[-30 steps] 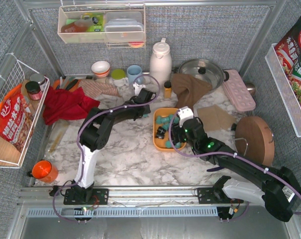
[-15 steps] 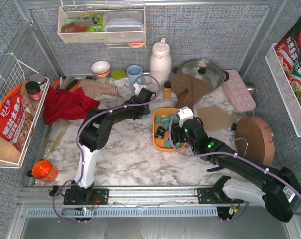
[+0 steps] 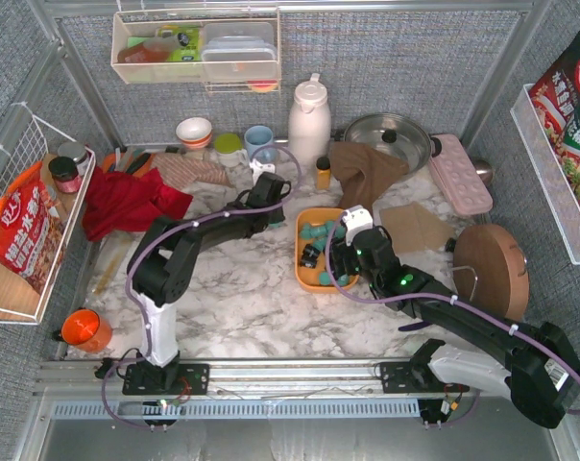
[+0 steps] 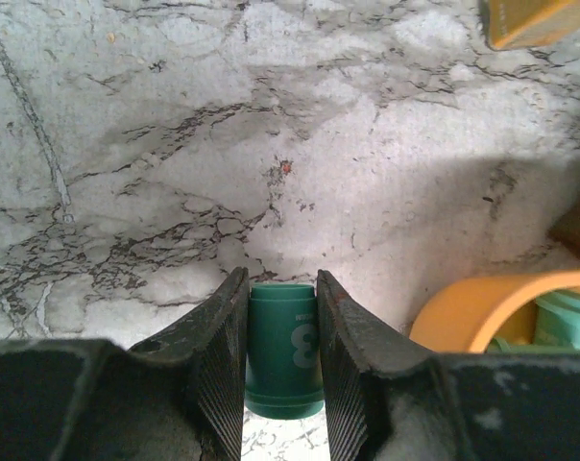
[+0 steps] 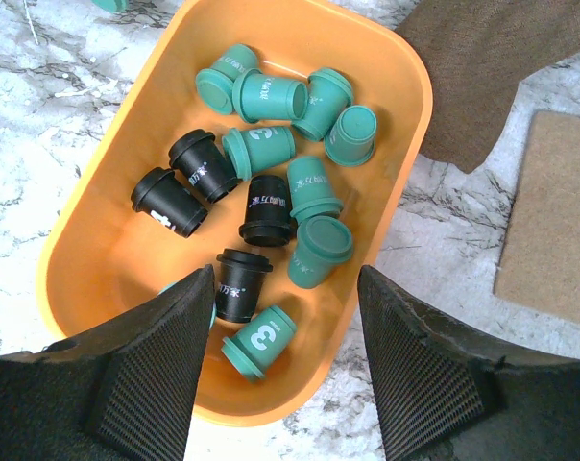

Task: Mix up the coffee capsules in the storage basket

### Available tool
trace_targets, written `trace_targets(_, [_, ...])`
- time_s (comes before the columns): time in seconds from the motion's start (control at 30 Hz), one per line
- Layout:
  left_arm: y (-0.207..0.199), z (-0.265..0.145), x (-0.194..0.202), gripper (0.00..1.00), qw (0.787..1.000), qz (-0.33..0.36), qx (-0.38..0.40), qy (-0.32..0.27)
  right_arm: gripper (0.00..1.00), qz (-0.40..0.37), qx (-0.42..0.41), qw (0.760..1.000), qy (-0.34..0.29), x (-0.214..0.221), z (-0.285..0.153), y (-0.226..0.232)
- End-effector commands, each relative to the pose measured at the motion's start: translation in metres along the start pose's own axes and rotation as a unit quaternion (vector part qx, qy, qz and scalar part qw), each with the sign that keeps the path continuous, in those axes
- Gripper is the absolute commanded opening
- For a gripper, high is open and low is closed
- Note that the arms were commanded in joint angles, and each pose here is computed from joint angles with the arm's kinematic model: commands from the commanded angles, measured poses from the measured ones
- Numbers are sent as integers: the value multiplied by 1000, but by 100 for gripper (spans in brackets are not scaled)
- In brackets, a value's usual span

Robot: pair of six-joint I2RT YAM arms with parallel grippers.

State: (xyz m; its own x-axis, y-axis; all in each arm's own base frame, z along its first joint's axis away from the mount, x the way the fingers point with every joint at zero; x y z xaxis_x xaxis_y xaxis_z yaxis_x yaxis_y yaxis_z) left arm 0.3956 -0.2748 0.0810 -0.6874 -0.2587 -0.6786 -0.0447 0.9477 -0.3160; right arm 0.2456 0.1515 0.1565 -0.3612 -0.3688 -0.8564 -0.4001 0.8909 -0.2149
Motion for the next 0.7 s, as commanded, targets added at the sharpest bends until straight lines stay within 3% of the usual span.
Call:
trace_targets(0.0, [-14,-14,-19,37,997,-1,65,-53,66,4,-1,1000,-8,-6,0,0])
trace_targets(0.27, [-16,-59,-27,37,974,-7,180,-140,66,3,-4,1000,-5,-5,1,1])
trace_targets(0.47, [-18,-107,-21,37,920,65,309,-234,66,4,-18,1000,-6,-7,1,4])
trace_targets(0.67, [-8,-134,2,38,877,118,374,-277,66,1,-30,1000,-1,-11,1,7])
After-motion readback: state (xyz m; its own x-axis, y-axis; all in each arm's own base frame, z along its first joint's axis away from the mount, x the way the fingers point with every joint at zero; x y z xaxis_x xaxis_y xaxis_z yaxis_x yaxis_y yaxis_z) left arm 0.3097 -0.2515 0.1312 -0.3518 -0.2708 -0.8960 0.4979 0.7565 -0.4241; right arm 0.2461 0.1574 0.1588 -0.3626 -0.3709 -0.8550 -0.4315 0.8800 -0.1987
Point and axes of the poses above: each gripper's point midway between its finger pads, its own z axis out along the fingers, its own y axis along the line the jaws close on, x = y × z, the point moved 5 cm from there along -z, back along the fingers, and after that the axes turned 11 degrees about -z, right-handed, at the moved point
